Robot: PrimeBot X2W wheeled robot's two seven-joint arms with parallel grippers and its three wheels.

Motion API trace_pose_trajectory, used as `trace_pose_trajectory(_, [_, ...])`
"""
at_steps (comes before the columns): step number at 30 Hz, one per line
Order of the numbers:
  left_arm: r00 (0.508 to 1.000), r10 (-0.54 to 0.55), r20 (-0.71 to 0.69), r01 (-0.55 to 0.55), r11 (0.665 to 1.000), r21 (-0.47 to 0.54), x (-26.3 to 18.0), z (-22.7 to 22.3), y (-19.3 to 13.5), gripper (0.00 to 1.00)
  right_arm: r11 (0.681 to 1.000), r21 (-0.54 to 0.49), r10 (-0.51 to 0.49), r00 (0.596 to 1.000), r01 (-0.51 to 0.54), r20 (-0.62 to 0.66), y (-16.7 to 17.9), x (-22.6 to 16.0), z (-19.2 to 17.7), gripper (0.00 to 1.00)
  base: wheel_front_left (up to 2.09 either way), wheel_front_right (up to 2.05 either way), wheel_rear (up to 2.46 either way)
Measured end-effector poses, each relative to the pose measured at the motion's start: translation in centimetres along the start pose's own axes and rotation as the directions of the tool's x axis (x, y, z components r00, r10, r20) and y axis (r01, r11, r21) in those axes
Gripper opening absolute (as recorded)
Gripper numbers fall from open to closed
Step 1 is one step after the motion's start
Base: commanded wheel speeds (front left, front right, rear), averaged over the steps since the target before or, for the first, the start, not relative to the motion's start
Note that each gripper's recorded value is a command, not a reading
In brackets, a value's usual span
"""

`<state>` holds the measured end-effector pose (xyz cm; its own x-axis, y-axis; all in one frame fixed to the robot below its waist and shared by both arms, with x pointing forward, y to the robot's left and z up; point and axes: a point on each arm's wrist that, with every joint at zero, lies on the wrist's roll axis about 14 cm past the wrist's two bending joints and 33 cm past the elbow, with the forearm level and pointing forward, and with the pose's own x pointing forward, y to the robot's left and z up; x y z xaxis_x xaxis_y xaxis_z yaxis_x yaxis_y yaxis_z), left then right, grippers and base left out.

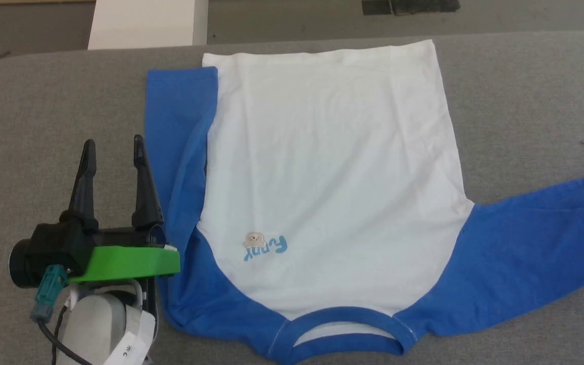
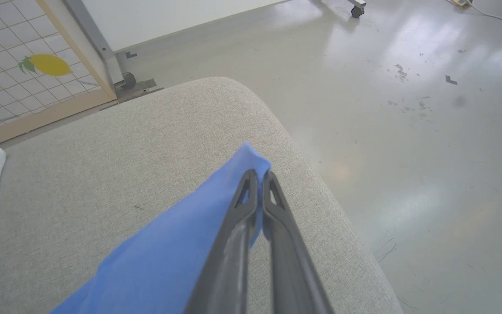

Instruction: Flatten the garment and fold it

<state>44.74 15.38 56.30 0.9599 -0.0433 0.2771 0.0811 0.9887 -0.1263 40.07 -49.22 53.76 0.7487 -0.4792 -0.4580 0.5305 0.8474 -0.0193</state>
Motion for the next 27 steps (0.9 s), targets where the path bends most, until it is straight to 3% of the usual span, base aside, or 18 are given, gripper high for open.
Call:
trace_pose_trajectory(3, [1.0, 0.001, 0.014, -0.001, 1.0, -0.008, -0.1, 0.6, -0.2, 1.0, 0.999, -0.047, 0.011, 0.999, -0.01, 0.03, 0.4, -1.0, 1.4, 0.0, 0.0, 0.0, 0.0])
trace_pose_trajectory(7, [1.0, 0.004, 0.019, -0.004, 1.0, -0.01, -0.6, 1.0, -0.1, 1.0, 0.985, -0.147, 0.105, 0.991, -0.093, 0.078, 4.0, -2.5, 3.1, 0.0, 0.0, 0.0, 0.0])
trace_pose_trajectory(12, [1.0, 0.006, 0.025, -0.006, 1.0, -0.009, -0.9, 1.4, 0.1, 1.0, 0.922, -0.261, 0.322, 0.941, -0.286, 0.105, 11.2, -5.3, 4.1, 0.0, 0.0, 0.0, 0.0])
trace_pose_trajectory(17, [1.0, 0.0, 0.027, 0.0, 1.0, -0.014, -1.0, 1.6, -0.1, 1.0, 0.804, -0.36, 0.531, 0.843, -0.473, 0.079, 19.2, -8.7, 3.1, 0.0, 0.0, 0.0, 0.0])
trace_pose_trajectory(22, [1.0, 0.008, 0.023, -0.008, 1.0, -0.011, -1.3, 1.6, 0.3, 1.0, 0.642, -0.42, 0.7, 0.714, -0.641, -0.019, 26.6, -11.9, -0.3, 0.0, 0.0, 0.0, 0.0])
trace_pose_trajectory(27, [0.999, 0.029, 0.019, -0.028, 1.0, -0.004, -1.6, 1.6, 1.0, 1.0, 0.491, -0.413, 0.809, 0.577, -0.767, -0.112, 32.6, -14.9, -3.9, 0.0, 0.0, 0.0, 0.0])
